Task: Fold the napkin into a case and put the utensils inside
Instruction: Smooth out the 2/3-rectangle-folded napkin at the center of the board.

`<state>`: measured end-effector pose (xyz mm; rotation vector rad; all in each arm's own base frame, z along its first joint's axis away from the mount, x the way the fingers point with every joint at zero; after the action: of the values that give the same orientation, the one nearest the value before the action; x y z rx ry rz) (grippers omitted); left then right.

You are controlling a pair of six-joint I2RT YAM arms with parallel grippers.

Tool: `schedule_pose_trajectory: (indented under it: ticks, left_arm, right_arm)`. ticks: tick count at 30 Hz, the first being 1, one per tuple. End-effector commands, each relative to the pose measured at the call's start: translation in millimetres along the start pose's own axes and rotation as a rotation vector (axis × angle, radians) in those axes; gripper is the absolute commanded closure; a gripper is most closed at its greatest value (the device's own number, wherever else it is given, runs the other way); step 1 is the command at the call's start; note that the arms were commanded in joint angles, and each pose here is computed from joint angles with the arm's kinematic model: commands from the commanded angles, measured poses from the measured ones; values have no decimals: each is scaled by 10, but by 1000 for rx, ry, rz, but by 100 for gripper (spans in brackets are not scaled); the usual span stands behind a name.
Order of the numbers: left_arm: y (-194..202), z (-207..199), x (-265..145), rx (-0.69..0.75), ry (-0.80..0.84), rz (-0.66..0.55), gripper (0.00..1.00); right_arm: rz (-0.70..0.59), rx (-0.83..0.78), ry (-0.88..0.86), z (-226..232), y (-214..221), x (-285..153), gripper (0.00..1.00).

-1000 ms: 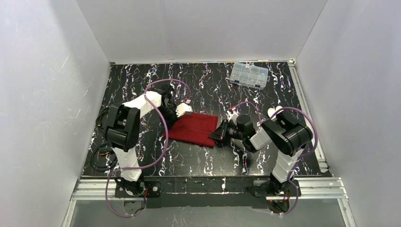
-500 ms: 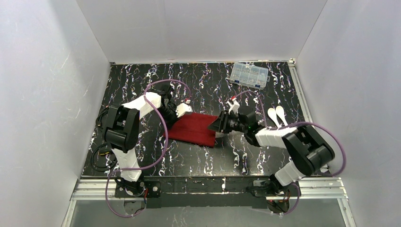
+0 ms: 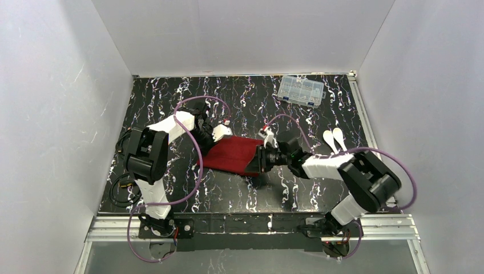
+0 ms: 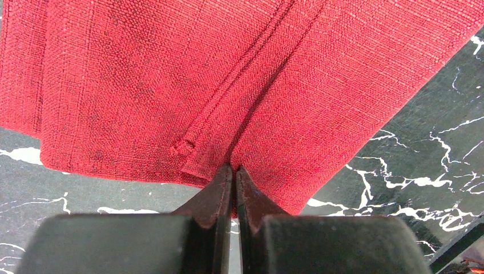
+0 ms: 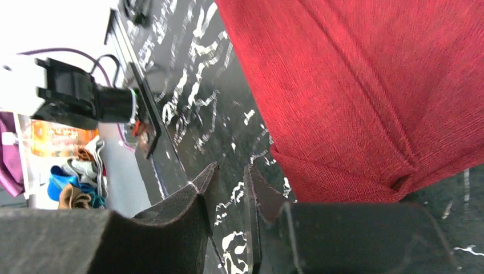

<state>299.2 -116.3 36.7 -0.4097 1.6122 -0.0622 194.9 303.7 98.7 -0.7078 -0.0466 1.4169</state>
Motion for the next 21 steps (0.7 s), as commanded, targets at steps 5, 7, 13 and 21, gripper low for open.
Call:
schedule_pose_trajectory:
  ticks: [5, 7, 13, 21]
  left_arm:
    - [64, 83, -51, 7, -45, 36, 72]
    - [33, 73, -146, 5, -48, 25, 68]
    - [-134, 50, -557, -4, -50, -6, 46]
    - [-722, -154, -945, -100, 69, -189, 40]
  right_arm:
    - [71, 83, 10, -436, 197, 230, 73]
    - [72, 131, -8, -516, 225, 276, 73]
    - [111, 205, 17, -655, 374, 306, 75]
    - [180, 302, 73, -757, 488, 253, 77]
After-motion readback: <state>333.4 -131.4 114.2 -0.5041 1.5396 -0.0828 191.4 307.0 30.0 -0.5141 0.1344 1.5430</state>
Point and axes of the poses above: each gripper's point midway between its finger pads, its own x axis out along the fingers, its own z axis along the line the jaws close on, y = z × x, the point moved 2 cm from there along -x, back along the fingers, and after that the axes turned 5 degrees about x, right-handed, at the moved point
